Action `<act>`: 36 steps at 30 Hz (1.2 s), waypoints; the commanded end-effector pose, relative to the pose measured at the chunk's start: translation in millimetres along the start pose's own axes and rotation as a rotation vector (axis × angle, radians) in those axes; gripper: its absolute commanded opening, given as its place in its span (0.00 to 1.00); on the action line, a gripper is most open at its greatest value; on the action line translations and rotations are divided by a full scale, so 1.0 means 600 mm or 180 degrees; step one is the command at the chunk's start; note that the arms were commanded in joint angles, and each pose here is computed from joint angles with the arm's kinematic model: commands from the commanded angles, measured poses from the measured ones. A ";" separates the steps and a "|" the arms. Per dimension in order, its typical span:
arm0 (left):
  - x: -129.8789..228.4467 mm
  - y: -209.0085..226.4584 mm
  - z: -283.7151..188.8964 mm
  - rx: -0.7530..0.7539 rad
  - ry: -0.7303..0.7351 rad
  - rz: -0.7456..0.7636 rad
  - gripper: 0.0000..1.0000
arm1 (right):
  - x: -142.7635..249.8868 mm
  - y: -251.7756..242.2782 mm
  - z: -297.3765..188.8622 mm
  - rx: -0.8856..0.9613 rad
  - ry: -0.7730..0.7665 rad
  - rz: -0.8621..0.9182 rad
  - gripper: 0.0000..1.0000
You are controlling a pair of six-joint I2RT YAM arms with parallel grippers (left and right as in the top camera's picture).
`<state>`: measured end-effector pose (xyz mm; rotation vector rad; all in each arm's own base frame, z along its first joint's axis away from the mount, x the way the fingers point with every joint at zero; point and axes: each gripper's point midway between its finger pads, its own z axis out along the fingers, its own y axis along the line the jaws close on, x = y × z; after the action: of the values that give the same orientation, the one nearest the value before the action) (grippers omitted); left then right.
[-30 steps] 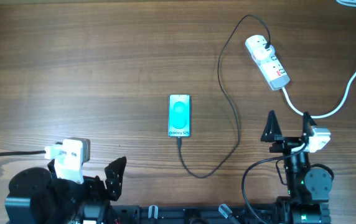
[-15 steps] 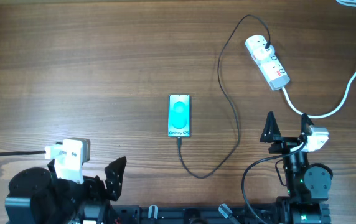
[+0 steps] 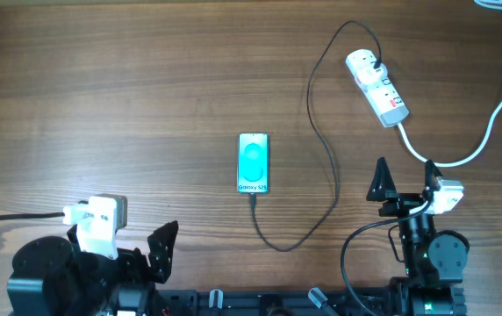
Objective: Plug charger to phone and switch on socket
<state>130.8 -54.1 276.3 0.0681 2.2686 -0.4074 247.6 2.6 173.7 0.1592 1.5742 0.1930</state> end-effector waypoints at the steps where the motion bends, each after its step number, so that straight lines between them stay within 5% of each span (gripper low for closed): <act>1: -0.003 0.018 -0.005 -0.0207 -0.0072 0.0011 1.00 | -0.006 -0.007 -0.001 0.0074 -0.0063 0.0039 1.00; 23: 0.029 0.068 0.199 0.0039 -0.1227 0.0338 1.00 | -0.006 -0.007 -0.001 0.0074 -0.0063 0.0039 1.00; 36: 0.025 0.119 0.243 -0.0251 -0.1827 0.0229 1.00 | -0.006 -0.007 -0.001 0.0074 -0.0063 0.0040 1.00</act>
<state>235.2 -46.5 156.8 0.0745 1.7233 -0.2968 247.6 1.3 172.8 0.1652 1.5765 0.1871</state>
